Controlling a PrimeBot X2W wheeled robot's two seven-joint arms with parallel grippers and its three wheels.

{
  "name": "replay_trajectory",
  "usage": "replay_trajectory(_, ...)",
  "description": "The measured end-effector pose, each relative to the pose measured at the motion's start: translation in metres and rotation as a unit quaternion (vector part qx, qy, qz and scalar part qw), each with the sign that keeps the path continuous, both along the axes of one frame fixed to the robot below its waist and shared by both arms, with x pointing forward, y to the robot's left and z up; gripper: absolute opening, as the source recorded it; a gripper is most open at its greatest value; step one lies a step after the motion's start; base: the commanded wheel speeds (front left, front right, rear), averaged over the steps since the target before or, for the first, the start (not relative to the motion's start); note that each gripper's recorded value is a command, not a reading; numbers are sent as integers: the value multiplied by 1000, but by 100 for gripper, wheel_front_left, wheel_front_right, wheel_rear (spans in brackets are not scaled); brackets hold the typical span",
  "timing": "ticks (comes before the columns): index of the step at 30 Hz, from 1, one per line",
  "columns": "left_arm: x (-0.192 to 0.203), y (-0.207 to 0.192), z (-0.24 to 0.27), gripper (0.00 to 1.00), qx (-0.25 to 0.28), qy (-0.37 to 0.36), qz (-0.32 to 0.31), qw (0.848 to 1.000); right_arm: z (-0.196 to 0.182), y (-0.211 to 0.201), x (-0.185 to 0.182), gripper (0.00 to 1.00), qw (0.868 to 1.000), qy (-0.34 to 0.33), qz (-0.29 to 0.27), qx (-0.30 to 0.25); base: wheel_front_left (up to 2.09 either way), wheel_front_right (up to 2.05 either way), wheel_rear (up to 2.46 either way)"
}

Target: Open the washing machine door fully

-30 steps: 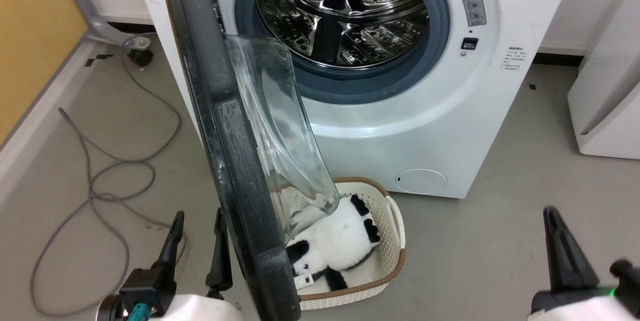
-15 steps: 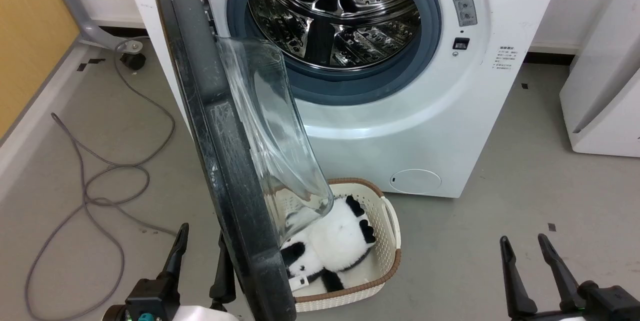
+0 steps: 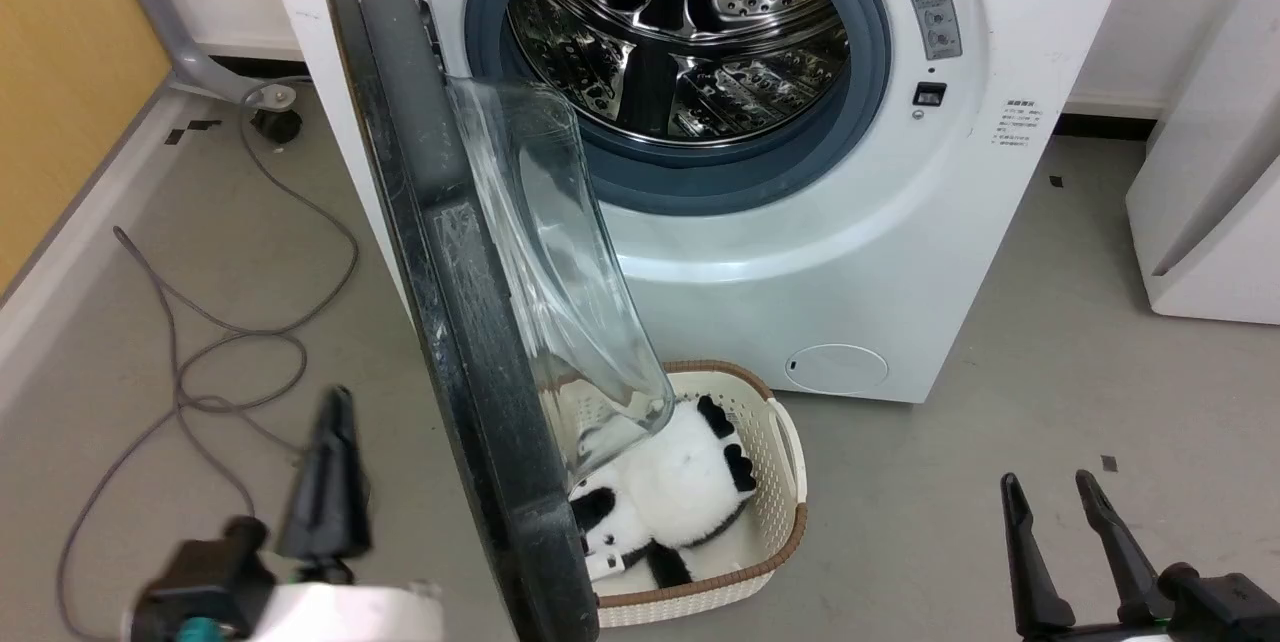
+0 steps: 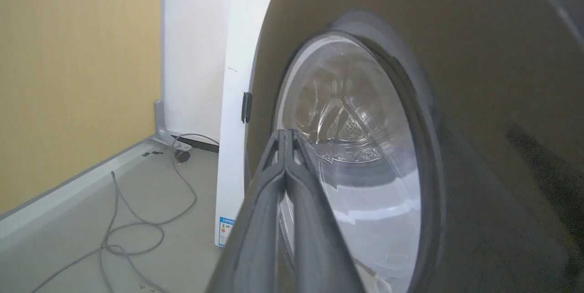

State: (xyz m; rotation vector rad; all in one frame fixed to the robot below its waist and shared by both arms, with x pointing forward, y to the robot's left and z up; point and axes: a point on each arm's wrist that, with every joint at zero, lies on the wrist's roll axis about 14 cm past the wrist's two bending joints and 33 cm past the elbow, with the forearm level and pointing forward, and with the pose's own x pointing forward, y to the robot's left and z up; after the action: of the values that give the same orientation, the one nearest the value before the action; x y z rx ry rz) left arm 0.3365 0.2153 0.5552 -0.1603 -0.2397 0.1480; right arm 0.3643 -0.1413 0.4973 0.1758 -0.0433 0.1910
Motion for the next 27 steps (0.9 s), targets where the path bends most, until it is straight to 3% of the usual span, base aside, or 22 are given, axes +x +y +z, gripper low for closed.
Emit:
replay_trajectory(8,-4,16,97,0,8,-151,32,988,-2,0,0,100,1000,5,-2,6,0,0,0)
replay_trajectory(16,-17,-20,169,0,-2,-270,-35,962,-3,2,-2,100,1000,6,-2,14,0,0,0)
replay_trajectory(22,-20,-56,167,0,13,-261,-90,961,-3,4,-2,100,1000,6,-2,21,0,0,0)
replay_trajectory(27,-17,-97,134,0,-1,-168,-172,971,-2,6,-1,100,1000,5,-1,25,0,0,0)
